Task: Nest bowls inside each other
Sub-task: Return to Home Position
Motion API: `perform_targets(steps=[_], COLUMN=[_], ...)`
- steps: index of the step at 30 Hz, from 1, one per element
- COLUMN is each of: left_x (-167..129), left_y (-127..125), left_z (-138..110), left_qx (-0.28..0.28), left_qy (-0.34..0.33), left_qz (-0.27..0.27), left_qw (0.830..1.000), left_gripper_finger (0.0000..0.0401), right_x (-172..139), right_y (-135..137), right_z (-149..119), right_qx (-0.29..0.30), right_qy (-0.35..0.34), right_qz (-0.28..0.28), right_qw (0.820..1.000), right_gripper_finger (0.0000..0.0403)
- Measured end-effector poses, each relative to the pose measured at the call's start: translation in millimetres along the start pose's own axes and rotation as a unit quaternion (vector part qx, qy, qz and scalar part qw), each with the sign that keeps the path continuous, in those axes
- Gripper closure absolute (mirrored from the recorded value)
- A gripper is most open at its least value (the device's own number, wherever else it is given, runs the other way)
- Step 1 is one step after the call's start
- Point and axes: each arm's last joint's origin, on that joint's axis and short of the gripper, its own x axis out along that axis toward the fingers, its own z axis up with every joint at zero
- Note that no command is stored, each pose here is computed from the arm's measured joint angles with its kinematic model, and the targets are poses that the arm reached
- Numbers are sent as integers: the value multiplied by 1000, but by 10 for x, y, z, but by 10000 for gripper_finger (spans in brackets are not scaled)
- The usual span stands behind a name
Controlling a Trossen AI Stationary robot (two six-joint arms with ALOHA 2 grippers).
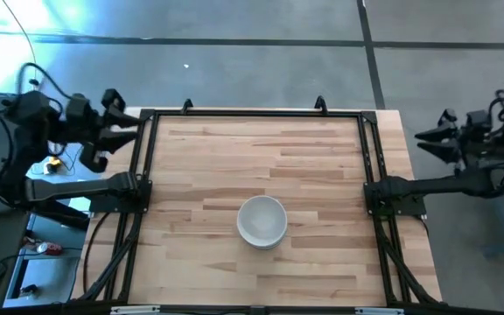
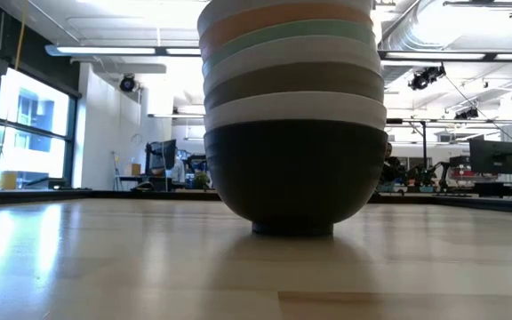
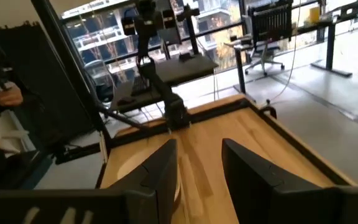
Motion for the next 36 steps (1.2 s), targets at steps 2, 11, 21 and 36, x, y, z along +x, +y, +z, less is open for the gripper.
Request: perform_targets(steps=[2,11,21,36], left_x=[51,306,355,311], left_y=[27,160,208,182], left_z=[-91,-521,-1130,-1739], left_qx=[-14,-50,-50,-80], left_qy=[16,49,115,78], left_qz=[-11,-71,-121,-174], left_qw=[1000,995,985,978], left_gripper_finger=[277,301,301,301], right_x=[38,78,538,618], right_y=[-30,-98,-188,-197], right_z=[-126,-470,-942,-970], right_qx=[5,35,3,10], right_qy=[1,-74,3,-79], right_qz=[0,51,43,56], right_qw=[1000,995,999,995], right_gripper_finger=[284,284,284,284])
